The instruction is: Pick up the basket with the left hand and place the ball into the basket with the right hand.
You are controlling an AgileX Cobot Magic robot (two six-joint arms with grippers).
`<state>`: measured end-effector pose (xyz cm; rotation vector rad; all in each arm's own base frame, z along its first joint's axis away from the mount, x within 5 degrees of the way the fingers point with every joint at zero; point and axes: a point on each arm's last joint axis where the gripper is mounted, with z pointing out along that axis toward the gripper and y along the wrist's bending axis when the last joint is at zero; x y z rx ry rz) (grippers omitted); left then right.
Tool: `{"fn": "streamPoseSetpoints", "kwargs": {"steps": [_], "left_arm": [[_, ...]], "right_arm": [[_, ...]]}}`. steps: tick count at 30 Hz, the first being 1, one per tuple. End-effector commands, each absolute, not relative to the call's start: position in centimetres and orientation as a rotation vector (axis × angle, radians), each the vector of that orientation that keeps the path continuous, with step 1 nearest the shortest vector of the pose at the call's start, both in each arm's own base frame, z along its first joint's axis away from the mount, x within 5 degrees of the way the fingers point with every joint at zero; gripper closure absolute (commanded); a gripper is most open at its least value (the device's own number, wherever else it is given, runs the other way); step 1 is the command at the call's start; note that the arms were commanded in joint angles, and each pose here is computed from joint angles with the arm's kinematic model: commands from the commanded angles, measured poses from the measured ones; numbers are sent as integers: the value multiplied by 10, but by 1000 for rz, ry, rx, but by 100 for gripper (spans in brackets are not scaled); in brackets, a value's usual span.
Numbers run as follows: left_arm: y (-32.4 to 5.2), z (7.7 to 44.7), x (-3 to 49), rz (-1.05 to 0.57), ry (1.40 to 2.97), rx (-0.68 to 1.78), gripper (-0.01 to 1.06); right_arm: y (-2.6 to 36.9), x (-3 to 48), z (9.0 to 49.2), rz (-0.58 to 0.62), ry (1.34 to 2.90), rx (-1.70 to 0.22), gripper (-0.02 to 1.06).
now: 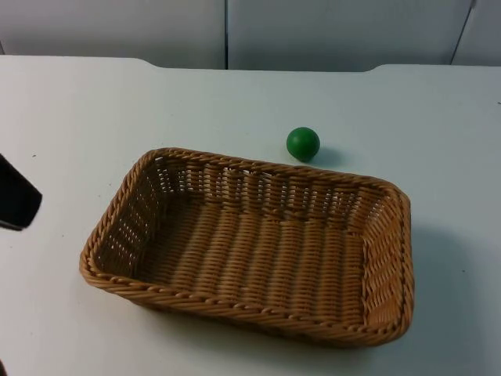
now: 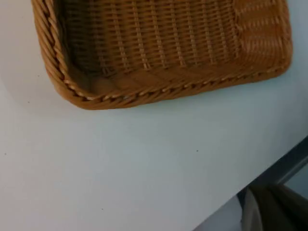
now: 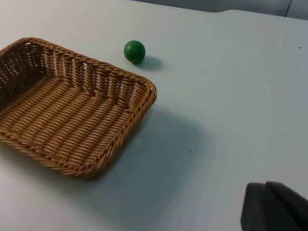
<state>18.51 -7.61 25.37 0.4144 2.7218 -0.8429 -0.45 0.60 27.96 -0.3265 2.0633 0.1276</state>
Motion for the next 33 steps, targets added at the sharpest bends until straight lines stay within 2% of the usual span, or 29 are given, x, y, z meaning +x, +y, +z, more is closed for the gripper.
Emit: {"fn": "streamPoseSetpoints", "kwargs": {"steps": [1, 9, 13, 20, 23, 24, 28, 29, 31, 33], "left_arm": [[-82, 246, 194, -804, 2727, 423, 105], [-96, 236, 205, -672, 2683, 451, 105], [-97, 228, 213, -550, 2676, 445, 105], [-99, 220, 228, -525, 2683, 417, 104], [-107, 217, 240, -529, 2703, 440, 94], [-107, 217, 240, -529, 2703, 440, 94], [-121, 204, 253, -525, 2745, 496, 61], [-121, 204, 253, -525, 2745, 496, 61], [-127, 195, 266, -519, 2766, 506, 46], [-129, 191, 272, -509, 2774, 509, 45]], "right_arm": [[6, -4, 279, 127, 2055, -317, 105], [6, -4, 279, 127, 2055, -317, 105], [6, -4, 279, 127, 2055, -317, 105], [6, -4, 279, 127, 2055, -317, 105], [6, -4, 279, 127, 2055, -317, 105], [6, -4, 279, 127, 2055, -317, 105], [6, -4, 279, 127, 2055, -317, 105], [6, -4, 279, 127, 2055, -317, 105], [6, -4, 279, 127, 2055, -317, 105], [6, -4, 279, 127, 2055, -317, 105]]}}
